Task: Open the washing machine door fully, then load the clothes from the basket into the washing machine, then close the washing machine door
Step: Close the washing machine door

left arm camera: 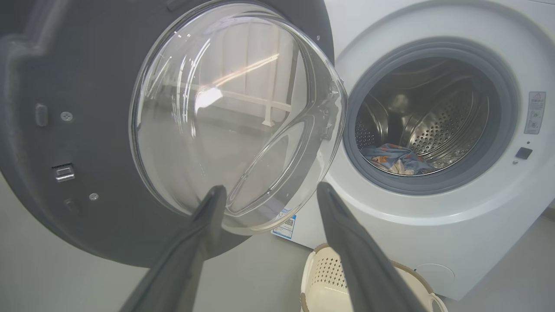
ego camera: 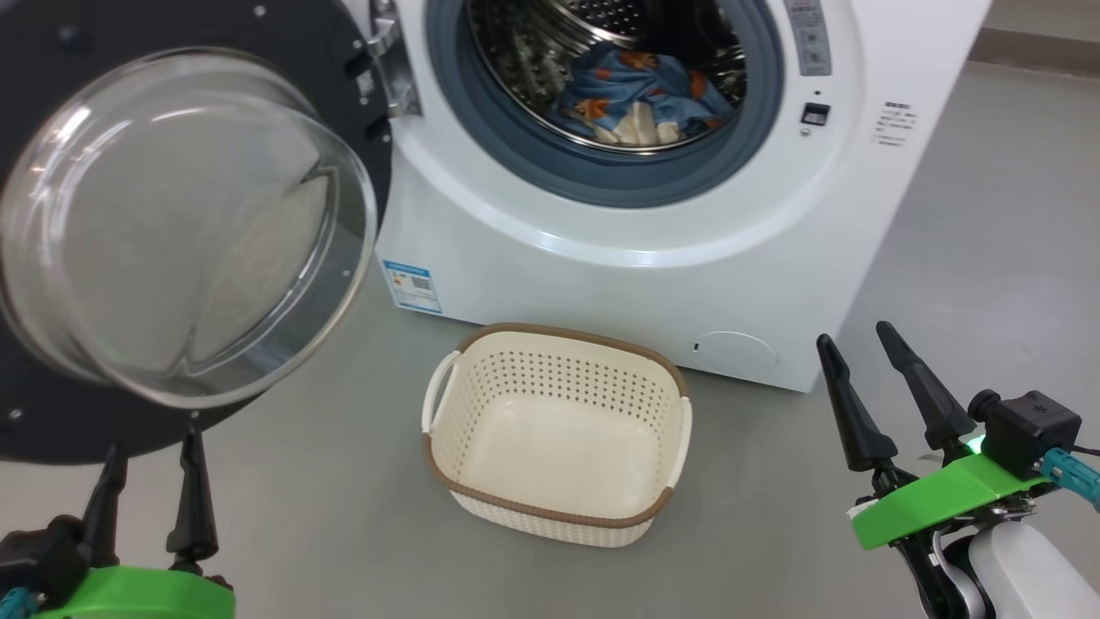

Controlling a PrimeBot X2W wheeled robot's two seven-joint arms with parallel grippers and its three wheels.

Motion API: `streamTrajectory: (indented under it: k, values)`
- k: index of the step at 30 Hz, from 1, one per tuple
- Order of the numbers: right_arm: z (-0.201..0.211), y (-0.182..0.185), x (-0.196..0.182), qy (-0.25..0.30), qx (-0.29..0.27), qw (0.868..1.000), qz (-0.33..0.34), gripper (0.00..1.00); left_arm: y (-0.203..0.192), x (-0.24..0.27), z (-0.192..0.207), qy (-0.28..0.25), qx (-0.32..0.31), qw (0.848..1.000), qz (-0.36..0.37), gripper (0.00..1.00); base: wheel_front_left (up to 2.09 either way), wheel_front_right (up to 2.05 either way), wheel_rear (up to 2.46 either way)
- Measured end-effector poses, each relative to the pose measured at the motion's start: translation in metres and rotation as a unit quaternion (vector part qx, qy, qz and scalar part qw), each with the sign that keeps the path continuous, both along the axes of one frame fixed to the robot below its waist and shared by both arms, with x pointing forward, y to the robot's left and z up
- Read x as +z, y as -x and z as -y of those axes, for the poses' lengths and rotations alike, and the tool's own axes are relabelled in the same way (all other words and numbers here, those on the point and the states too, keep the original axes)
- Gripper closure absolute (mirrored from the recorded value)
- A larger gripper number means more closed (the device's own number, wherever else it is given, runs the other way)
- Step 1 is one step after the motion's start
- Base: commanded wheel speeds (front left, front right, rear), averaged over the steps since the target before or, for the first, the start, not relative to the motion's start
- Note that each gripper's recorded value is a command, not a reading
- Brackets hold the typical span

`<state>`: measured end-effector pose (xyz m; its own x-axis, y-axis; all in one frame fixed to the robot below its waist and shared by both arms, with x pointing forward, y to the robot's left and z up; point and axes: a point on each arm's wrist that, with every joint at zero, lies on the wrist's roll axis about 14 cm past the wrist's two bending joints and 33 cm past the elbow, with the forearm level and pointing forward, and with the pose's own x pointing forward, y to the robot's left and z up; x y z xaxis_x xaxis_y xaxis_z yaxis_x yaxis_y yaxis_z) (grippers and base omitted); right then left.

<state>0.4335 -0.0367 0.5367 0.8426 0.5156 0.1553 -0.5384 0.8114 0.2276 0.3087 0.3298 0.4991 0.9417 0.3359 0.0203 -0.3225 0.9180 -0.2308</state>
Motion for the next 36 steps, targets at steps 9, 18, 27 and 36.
streamTrajectory:
  k: [9,18,27,36]
  values:
    - [-0.029,-0.002,-0.004,0.005,0.039,0.999,-0.004,0.00,0.025,0.001,-0.018,-0.003,0.047,0.999,-0.002,0.00,0.00,0.00,0.00]
    - [-0.058,0.002,-0.006,0.007,0.078,0.997,-0.006,0.00,0.048,0.001,-0.031,-0.004,0.079,0.997,-0.004,0.00,0.00,0.00,0.00]
    - [-0.072,0.004,-0.008,0.009,0.096,0.995,-0.008,0.00,0.060,0.001,-0.037,-0.005,0.094,0.996,-0.005,0.00,0.00,0.00,0.00]
    - [-0.075,0.004,-0.010,0.009,0.102,0.995,-0.010,0.00,0.062,0.000,-0.038,-0.006,0.099,0.995,-0.009,0.00,0.00,0.00,0.00]
